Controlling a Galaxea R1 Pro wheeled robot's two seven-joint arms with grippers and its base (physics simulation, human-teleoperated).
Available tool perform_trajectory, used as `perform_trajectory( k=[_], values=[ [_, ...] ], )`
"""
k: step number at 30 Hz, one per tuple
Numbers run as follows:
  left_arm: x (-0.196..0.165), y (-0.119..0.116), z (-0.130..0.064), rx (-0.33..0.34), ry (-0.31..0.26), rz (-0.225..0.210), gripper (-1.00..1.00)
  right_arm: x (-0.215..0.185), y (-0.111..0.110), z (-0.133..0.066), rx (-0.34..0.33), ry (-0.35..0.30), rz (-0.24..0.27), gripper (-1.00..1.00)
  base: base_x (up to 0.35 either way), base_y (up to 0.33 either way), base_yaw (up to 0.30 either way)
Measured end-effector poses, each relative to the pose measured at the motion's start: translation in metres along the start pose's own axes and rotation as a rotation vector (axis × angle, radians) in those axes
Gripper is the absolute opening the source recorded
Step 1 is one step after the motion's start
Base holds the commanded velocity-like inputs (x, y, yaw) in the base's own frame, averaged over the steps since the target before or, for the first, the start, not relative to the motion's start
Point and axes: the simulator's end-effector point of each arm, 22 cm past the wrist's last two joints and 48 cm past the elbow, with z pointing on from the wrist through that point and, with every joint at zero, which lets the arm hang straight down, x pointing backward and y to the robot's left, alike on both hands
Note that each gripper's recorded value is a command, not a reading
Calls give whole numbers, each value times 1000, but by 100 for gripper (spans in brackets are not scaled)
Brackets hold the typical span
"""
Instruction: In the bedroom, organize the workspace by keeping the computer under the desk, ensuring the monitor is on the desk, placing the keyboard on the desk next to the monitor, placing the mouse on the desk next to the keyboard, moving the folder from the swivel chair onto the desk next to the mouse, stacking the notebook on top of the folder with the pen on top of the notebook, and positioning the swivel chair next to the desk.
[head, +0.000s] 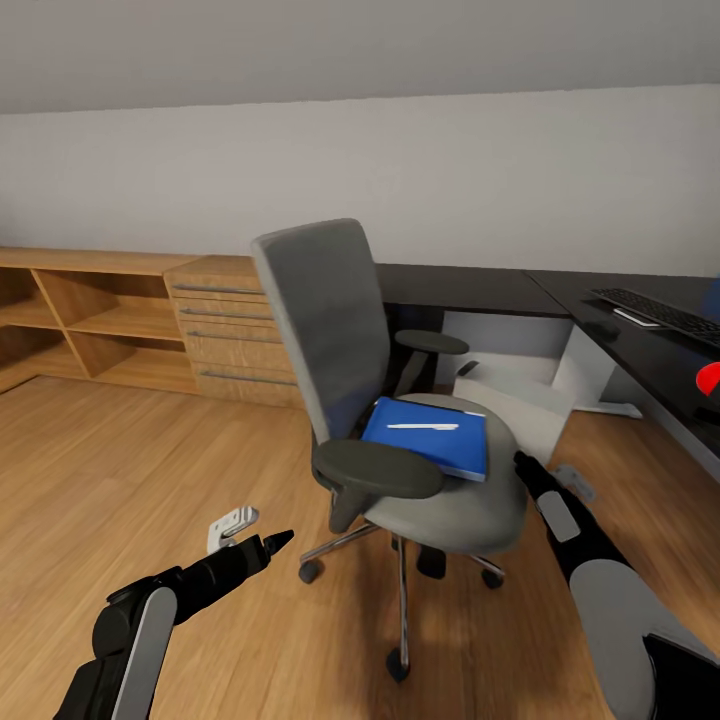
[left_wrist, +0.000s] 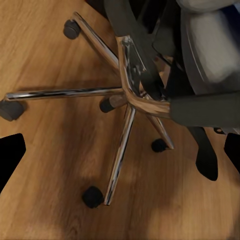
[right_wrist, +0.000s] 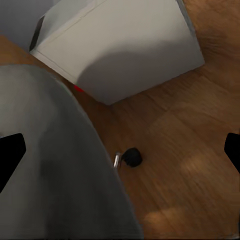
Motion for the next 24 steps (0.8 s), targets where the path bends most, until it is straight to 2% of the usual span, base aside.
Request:
perform_trajectory(
  k=[3, 12, 24],
  values=[
    [0, 0, 0, 0, 0, 0, 100, 6, 4, 0, -11, 30, 42, 100, 0, 0, 0],
    [0, 0, 0, 0, 0, 0, 100, 8, 7, -1, -17, 44, 55, 100, 0, 0, 20],
    [2, 2, 1, -3, 4, -3, 100, 3, 10, 0, -25, 34, 51, 100, 0, 0, 230]
  ],
)
